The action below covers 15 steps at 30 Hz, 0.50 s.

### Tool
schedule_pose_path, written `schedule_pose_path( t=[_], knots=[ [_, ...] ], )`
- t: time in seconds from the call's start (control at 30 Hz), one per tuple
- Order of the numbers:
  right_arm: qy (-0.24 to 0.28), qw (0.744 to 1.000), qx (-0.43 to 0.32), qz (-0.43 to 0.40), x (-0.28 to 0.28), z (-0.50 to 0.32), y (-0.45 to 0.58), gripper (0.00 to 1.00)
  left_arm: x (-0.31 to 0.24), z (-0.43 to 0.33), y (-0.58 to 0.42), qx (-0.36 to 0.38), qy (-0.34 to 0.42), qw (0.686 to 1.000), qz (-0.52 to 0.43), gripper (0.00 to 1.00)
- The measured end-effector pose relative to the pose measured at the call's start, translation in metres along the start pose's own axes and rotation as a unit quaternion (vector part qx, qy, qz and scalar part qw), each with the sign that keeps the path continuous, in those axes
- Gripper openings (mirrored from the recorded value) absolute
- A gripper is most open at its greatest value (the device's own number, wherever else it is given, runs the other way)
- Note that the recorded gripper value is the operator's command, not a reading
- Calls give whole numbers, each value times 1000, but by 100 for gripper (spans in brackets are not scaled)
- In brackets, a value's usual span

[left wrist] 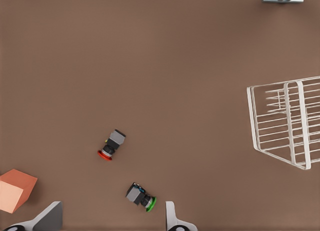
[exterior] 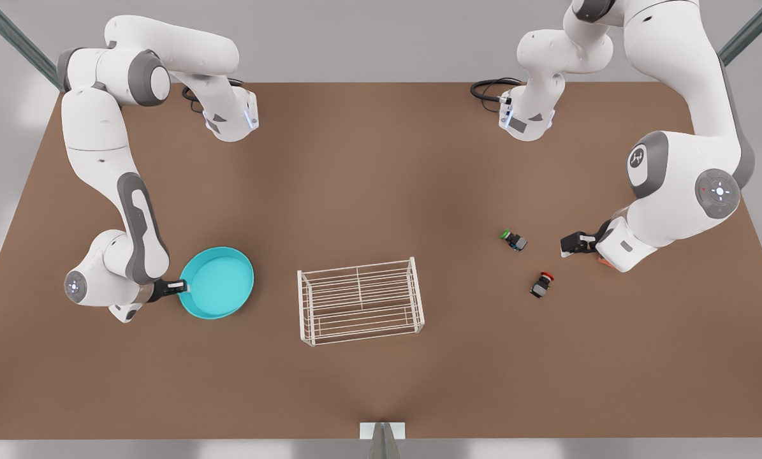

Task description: Place the plate on the shelf with right arm and place the red button switch in the plate with left arm

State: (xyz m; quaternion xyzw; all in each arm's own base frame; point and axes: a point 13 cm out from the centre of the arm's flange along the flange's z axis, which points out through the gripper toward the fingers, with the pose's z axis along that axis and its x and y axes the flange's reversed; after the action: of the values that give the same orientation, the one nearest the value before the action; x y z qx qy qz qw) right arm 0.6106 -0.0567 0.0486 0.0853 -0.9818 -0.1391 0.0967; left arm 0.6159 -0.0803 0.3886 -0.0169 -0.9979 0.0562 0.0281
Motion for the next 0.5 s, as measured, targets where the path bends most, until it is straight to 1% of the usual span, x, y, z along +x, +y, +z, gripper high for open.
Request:
schedule_pose_path(
  t=[0.3, 0.37, 0.43, 0.5],
  knots=[
    [-2, 1000, -13, -24, 6, -53, 25, 24, -1, 0, 0, 0, -1, 1000, -2, 100],
    [-2, 999, -23, -29, 9, -69, 36, 24, 3, 11, -7, -7, 4, 1000, 2, 100],
    [-4, 999, -36, -36, 12, -89, 55, 23, 50, 58, -30, -29, 32, 999, 29, 100],
    [-1, 998, -48, -43, 17, -103, 70, 23, 77, 108, -71, -49, 39, 995, 76, 100]
  ],
)
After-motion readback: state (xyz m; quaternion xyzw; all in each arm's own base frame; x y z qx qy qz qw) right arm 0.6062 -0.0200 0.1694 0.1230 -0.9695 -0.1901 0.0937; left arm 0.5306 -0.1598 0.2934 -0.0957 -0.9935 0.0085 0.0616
